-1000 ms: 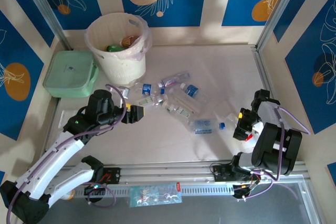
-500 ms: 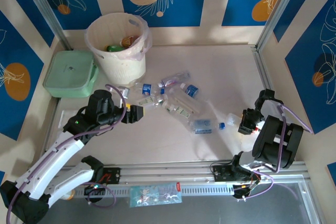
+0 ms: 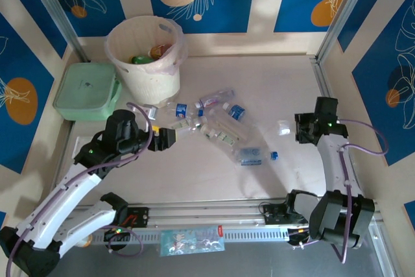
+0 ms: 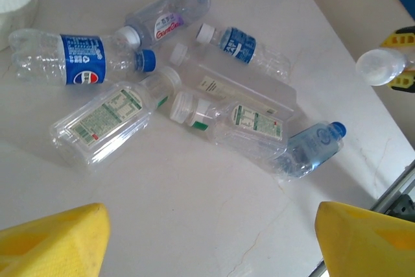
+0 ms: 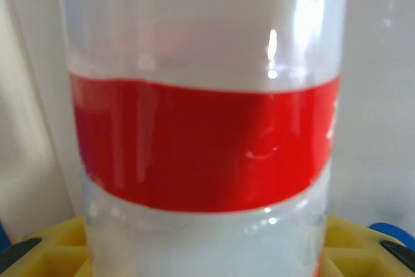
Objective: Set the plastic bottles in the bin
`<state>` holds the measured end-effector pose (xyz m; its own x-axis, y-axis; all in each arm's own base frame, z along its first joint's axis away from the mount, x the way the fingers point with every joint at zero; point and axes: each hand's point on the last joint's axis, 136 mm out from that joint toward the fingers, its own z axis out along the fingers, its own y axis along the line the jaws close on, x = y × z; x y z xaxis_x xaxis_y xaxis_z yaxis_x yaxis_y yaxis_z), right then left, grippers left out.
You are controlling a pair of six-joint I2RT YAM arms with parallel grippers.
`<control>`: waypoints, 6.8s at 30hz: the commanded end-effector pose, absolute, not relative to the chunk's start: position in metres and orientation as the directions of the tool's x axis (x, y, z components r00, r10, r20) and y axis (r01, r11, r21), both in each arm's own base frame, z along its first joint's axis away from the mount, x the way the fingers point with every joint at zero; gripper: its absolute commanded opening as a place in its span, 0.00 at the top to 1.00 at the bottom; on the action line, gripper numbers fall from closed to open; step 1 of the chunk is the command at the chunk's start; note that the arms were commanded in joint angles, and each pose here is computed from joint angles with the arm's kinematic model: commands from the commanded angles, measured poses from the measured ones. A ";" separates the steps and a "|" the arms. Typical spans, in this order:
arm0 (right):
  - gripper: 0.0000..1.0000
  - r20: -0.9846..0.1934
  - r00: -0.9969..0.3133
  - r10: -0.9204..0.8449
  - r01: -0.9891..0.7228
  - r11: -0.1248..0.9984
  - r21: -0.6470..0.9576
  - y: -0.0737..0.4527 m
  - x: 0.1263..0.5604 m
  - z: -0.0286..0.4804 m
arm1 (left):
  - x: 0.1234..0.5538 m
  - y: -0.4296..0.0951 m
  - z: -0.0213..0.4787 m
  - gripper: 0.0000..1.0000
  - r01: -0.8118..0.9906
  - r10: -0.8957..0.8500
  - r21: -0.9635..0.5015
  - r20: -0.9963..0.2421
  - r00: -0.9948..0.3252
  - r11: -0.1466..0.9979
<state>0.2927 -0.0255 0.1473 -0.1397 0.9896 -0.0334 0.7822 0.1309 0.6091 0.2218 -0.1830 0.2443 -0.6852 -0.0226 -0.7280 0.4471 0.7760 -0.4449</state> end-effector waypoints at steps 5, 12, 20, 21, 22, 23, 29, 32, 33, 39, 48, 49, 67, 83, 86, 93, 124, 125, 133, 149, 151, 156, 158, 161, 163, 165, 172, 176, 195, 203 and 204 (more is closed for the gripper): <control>0.51 -0.322 -0.575 0.752 0.317 0.567 0.760 0.068 0.331 0.239 | 0.205 -0.219 0.274 0.12 0.551 0.005 -0.566 -0.695 -0.719 0.613; 0.52 -0.441 -0.751 0.492 -0.029 0.642 0.767 0.161 0.310 0.285 | 0.204 -0.243 0.295 0.05 0.574 -0.003 -0.625 -0.678 -0.735 0.528; 0.52 -0.485 -0.811 0.329 -0.257 0.545 0.798 0.223 0.279 0.322 | 0.192 -0.271 0.317 0.04 0.669 0.065 -0.609 -0.717 -0.694 0.426; 0.52 -0.489 -0.813 0.316 -0.271 0.537 0.799 0.229 0.276 0.326 | 0.189 -0.276 0.319 0.04 0.684 0.091 -0.592 -0.724 -0.684 0.426; 0.52 -0.495 -0.813 0.306 -0.288 0.528 0.799 0.234 0.272 0.331 | 0.187 -0.280 0.320 0.04 0.698 0.114 -0.578 -0.730 -0.674 0.424; 0.52 -0.498 -0.814 0.300 -0.299 0.519 0.801 0.238 0.270 0.334 | 0.186 -0.284 0.321 0.04 0.706 0.130 -0.568 -0.733 -0.668 0.422; 0.51 -0.515 -0.821 0.248 -0.376 0.444 0.813 0.268 0.251 0.350 | 0.184 -0.304 0.331 0.02 0.734 0.155 -0.557 -0.746 -0.648 0.390; 0.52 -0.539 -0.812 0.223 -0.416 0.427 0.803 0.279 0.243 0.356 | 0.182 -0.315 0.336 0.02 0.729 0.148 -0.595 -0.731 -0.666 0.339; 0.51 -0.541 -0.812 0.219 -0.422 0.421 0.803 0.281 0.242 0.357 | 0.181 -0.319 0.339 0.02 0.729 0.144 -0.608 -0.728 -0.670 0.315; 0.51 -0.516 -0.830 0.213 -0.428 0.349 0.833 0.292 0.235 0.362 | 0.183 -0.326 0.339 0.03 0.719 0.122 -0.633 -0.720 -0.683 0.287; 0.51 -0.495 -0.839 0.224 -0.414 0.328 0.849 0.294 0.233 0.361 | 0.176 -0.335 0.344 0.20 0.730 0.131 -0.647 -0.722 -0.679 0.222; 0.51 -0.492 -0.840 0.229 -0.410 0.325 0.852 0.293 0.234 0.361 | 0.177 -0.334 0.344 0.23 0.736 0.134 -0.639 -0.728 -0.673 0.225; 0.12 -0.518 -0.808 0.281 -0.391 0.401 0.828 0.275 0.238 0.359 | 0.185 -0.322 0.347 0.46 0.786 0.153 -0.530 -0.790 -0.594 0.317; 0.02 -0.599 -0.697 0.395 -0.385 0.499 0.776 0.196 0.238 0.386 | 0.260 -0.275 0.364 0.51 0.674 0.071 -0.469 -0.789 -0.610 0.571; 0.03 -0.599 -0.690 0.407 -0.375 0.506 0.777 0.187 0.237 0.385 | 0.294 -0.252 0.373 0.51 0.602 -0.008 -0.498 -0.774 -0.633 0.624; 0.03 -0.600 -0.683 0.416 -0.356 0.527 0.772 0.175 0.235 0.377 | 0.377 -0.211 0.392 0.51 0.465 -0.122 -0.455 -0.802 -0.585 0.759; 0.04 -0.623 -0.661 0.418 -0.336 0.578 0.744 0.143 0.216 0.377 | 0.552 -0.120 0.296 0.40 0.028 -0.268 -0.367 -0.726 -0.633 0.930; 0.05 -0.622 -0.659 0.422 -0.331 0.581 0.744 0.141 0.216 0.376 | 0.552 -0.118 0.291 0.37 0.018 -0.267 -0.361 -0.720 -0.640 0.932; 0.05 -0.622 -0.659 0.424 -0.329 0.580 0.745 0.140 0.215 0.376 | 0.547 -0.112 0.288 0.13 -0.019 -0.281 -0.352 -0.713 -0.642 0.936; 0.06 -0.632 -0.636 0.443 -0.308 0.605 0.734 0.133 0.220 0.377 | 0.491 -0.110 0.389 0.05 0.080 -0.303 -0.390 -0.813 -0.497 0.917; 0.07 -0.624 -0.636 0.453 -0.287 0.612 0.737 0.131 0.221 0.373 | 0.476 -0.113 0.390 0.05 0.093 -0.305 -0.398 -0.815 -0.493 0.912; 0.09 -0.608 -0.658 0.443 -0.278 0.608 0.744 0.133 0.222 0.368 | 0.436 -0.118 0.395 0.07 0.143 -0.320 -0.430 -0.821 -0.473 0.891; 0.10 -0.607 -0.668 0.430 -0.280 0.611 0.741 0.135 0.221 0.366 | 0.418 -0.129 0.395 0.08 0.181 -0.309 -0.438 -0.820 -0.482 0.880; 0.12 -0.576 -0.689 0.439 -0.191 0.657 0.729 0.126 0.226 0.350 | 0.388 -0.156 0.386 0.09 0.252 -0.262 -0.434 -0.818 -0.511 0.865; 0.14 -0.542 -0.718 0.437 -0.126 0.684 0.718 0.122 0.228 0.337 | 0.366 -0.175 0.375 0.09 0.299 -0.216 -0.420 -0.818 -0.533 0.857; 0.17 -0.517 -0.742 0.427 -0.081 0.708 0.702 0.121 0.229 0.327 | 0.344 -0.192 0.363 0.09 0.348 -0.165 -0.410 -0.813 -0.558 0.843; 0.11 -0.251 -0.870 0.425 0.182 0.749 0.637 0.118 0.210 0.266 | 0.279 -0.219 0.320 0.09 0.444 -0.089 -0.491 -0.740 -0.667 0.749; 0.08 -0.078 -0.822 0.564 0.425 0.699 0.575 0.104 0.197 0.219 | 0.260 -0.211 0.300 0.08 0.429 -0.090 -0.510 -0.715 -0.693 0.746; 0.16 0.245 -0.183 0.952 0.961 0.121 0.248 0.031 0.206 0.074 | 0.235 -0.197 0.299 0.07 0.488 -0.042 -0.460 -0.758 -0.651 0.741; 0.19 0.260 -0.180 0.949 0.968 0.124 0.219 0.041 0.220 0.065 | 0.231 -0.191 0.303 0.06 0.500 -0.027 -0.430 -0.777 -0.629 0.751; 0.19 0.264 -0.179 0.948 0.970 0.126 0.207 0.044 0.220 0.063 | 0.231 -0.190 0.304 0.06 0.500 -0.024 -0.423 -0.781 -0.624 0.756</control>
<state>0.2121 0.0357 0.0600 -0.1978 0.9509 0.2382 0.9670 0.1494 0.2063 0.2354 -0.1924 0.2978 -0.6460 -0.0544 -0.7614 0.4752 0.7520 -0.4569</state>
